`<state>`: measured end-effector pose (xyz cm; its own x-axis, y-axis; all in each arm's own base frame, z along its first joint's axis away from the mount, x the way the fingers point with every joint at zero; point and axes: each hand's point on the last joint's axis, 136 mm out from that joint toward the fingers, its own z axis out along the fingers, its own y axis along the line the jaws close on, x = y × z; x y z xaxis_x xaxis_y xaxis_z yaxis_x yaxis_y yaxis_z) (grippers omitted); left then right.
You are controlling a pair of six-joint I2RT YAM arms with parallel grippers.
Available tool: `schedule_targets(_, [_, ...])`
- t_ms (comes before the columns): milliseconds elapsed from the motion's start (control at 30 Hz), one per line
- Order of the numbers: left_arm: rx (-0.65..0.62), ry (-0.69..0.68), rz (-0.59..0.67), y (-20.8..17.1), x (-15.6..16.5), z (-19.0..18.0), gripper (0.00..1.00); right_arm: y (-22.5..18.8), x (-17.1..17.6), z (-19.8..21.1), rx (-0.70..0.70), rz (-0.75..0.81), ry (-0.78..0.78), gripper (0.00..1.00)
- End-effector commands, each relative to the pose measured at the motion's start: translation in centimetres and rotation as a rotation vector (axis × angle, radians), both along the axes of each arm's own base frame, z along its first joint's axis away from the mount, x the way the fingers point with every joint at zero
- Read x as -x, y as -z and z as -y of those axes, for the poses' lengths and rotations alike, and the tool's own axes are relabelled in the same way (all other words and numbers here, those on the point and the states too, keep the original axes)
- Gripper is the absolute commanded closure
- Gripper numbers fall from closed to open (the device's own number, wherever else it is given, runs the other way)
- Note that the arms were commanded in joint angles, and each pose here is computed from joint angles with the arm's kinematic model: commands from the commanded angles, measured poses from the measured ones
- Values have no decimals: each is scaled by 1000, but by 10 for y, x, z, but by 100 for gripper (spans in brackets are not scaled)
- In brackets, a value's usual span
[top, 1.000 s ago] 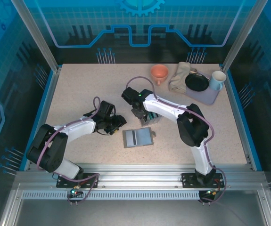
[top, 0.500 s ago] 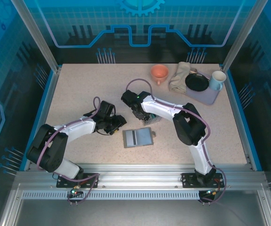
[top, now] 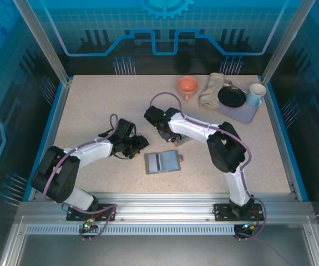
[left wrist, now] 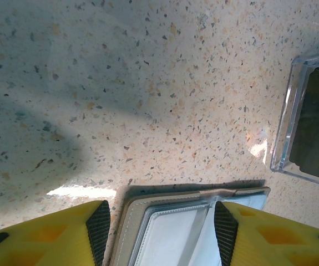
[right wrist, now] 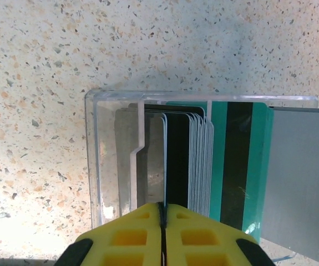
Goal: Put the credit cards into the card holder
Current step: Pick up several credit cards from the storage box.
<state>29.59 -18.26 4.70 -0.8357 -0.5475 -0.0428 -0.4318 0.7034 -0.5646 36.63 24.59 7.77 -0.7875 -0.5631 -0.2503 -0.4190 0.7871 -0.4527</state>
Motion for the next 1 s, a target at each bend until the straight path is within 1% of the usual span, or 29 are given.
schedule_targets(0, [8,2,-5,-5,1,-1,44,-21,4,0,-27,20,-4,93])
schedule_targets(67, [9,2,-5,-5,0,0,44,-26,6,-1,-53,18,-4,94])
schedule_targets(100, [10,3,-3,-6,0,0,44,-30,7,-3,-70,18,-6,96])
schedule_targets(200, [17,6,4,-8,0,1,44,-42,11,-6,-123,13,-7,99])
schedule_targets(300, [43,18,22,-15,-2,5,44,-58,18,-8,-217,3,4,100])
schedule_targets(367, [72,31,48,-24,-5,10,43,-72,23,-11,-314,-2,13,100])
schedule_targets(467, [139,53,97,-41,-10,20,41,-91,32,-14,-504,-22,44,100])
schedule_targets(500, [174,65,120,-49,-12,25,40,-99,35,-16,-598,-33,50,100])
schedule_targets(567, [251,91,171,-67,-16,36,38,-109,41,-19,-799,-80,86,100])
schedule_targets(700, [411,154,262,-106,-22,57,37,-128,49,-23,-1266,-197,176,100])
schedule_targets(800, [511,192,311,-129,-24,69,35,-136,50,-18,-1445,-235,226,100])
schedule_targets(900, [572,220,330,-143,-28,78,35,-141,52,-18,-1544,-279,237,100])
schedule_targets(967, [606,237,331,-149,-30,83,36,-142,52,-20,-1584,-301,244,100])
